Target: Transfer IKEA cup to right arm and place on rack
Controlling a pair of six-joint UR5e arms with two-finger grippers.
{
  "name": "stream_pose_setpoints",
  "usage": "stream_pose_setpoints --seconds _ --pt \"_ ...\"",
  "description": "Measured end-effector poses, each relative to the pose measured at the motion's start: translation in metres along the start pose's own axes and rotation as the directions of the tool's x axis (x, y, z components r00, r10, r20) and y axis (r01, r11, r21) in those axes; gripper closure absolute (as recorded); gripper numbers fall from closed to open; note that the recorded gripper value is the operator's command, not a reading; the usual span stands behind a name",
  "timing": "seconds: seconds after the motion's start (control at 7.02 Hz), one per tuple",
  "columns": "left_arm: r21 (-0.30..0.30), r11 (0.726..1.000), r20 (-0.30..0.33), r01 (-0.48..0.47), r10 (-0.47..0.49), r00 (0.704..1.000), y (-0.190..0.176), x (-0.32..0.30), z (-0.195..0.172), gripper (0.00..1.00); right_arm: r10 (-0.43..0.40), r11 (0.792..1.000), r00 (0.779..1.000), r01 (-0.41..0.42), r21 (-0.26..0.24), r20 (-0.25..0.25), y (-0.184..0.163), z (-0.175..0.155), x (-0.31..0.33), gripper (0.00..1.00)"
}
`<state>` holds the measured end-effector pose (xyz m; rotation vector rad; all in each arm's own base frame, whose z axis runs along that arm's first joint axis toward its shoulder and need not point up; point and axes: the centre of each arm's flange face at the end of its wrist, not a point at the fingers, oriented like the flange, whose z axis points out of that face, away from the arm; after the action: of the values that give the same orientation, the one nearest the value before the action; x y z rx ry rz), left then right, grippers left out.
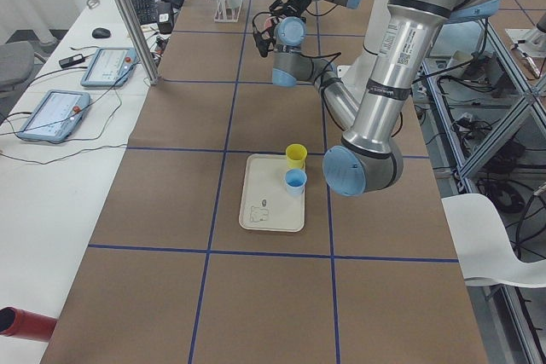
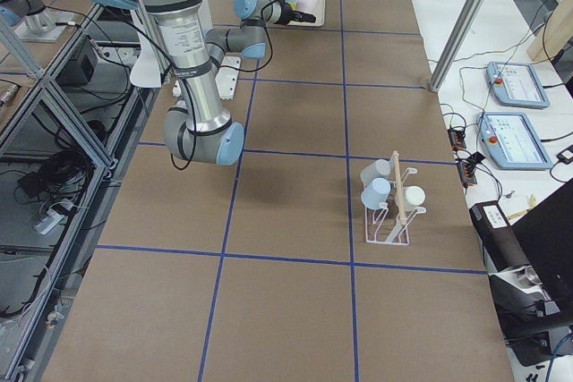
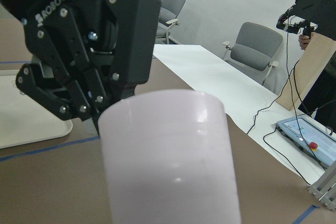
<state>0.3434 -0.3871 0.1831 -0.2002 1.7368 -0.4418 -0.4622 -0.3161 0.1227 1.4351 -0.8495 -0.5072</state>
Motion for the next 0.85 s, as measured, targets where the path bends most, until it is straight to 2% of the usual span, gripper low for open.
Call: stream_pose_setpoints --seconds 0.28,0.57,0.71,0.85 --pt "0.001 1.0 0.0 0.0 0.0 1.0 -0.0005 0.0003 0.0008 1.0 -0.011 1.0 1.0 0.011 0.001 -0.001 -0.0004 -0.0002 0.0005 0.22" --pt "0.003 1.0 -0.001 0.0 0.0 1.0 -0.0011 0.0004 0.0016 1.0 -0.02 1.0 1.0 0.02 0.002 -0.001 -0.0006 -0.0003 0.0009 0.23" --pt "0.004 1.0 -0.001 0.0 0.0 1.0 -0.0012 0.0007 0.002 1.0 -0.021 1.0 1.0 0.021 0.002 -0.001 -0.0008 -0.0005 0.0009 0.22" --pt "0.004 1.0 -0.002 -0.001 0.001 1.0 -0.0011 0.001 0.0022 1.0 -0.023 1.0 1.0 0.023 0.002 -0.001 -0.0008 -0.0004 0.001 0.17"
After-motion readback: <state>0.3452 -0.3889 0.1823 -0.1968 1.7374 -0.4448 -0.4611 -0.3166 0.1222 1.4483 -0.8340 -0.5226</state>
